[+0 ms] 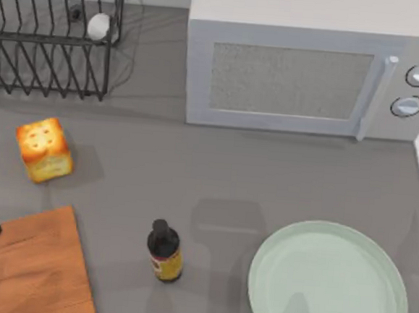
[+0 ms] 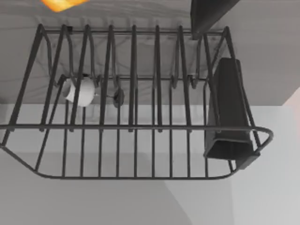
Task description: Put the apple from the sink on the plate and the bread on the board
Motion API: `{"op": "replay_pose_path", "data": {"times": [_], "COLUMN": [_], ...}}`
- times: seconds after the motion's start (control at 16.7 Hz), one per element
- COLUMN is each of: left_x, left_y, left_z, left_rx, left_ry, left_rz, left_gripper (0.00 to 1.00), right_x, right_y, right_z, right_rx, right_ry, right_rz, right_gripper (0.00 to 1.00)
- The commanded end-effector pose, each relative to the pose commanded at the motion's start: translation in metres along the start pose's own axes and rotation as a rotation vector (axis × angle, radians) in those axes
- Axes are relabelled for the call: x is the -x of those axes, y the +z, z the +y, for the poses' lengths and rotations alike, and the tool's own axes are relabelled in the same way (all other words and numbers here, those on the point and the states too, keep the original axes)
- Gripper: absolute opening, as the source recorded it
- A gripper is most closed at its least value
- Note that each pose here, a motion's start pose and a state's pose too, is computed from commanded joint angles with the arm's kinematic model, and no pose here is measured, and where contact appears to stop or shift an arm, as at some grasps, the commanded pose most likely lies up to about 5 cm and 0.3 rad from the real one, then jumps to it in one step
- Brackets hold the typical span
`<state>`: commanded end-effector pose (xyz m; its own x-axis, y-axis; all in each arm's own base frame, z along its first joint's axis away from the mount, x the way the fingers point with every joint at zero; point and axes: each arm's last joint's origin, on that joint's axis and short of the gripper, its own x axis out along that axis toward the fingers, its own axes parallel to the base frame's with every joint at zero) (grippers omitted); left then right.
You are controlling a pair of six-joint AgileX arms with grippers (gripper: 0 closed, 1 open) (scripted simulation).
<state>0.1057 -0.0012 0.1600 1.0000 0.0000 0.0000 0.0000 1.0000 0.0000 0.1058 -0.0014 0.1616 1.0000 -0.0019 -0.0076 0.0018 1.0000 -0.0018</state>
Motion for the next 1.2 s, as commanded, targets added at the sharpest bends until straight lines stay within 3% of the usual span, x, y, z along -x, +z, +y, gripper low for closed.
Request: {"op": "replay_pose_path", "data": {"times": [0.24,0.48,0.84,1.2], "left_x": [0.000,0.000,0.000,0.000], "left_y": [0.000,0.000,0.000,0.000], "left_z": [0.000,0.000,0.000,0.000], "left_rx": [0.000,0.000,0.000,0.000], "left_ry": [0.000,0.000,0.000,0.000], "left_rz": [0.000,0.000,0.000,0.000], "left_gripper": [1.00,1.00,1.00,1.00], "right_x": [-0.004,-0.026,-0.106,-0.188], "right_y": [0.021,0.051,0.070,0.044], "right_z": [-0.003,-0.009,-0.032,-0.066], "right_rx": [0.023,0.054,0.071,0.040], "right_ry": [-0.024,-0.057,-0.077,-0.050], "right_rz": [0.114,0.367,0.882,1.296], "right_gripper": [1.00,1.00,1.00,1.00]}}
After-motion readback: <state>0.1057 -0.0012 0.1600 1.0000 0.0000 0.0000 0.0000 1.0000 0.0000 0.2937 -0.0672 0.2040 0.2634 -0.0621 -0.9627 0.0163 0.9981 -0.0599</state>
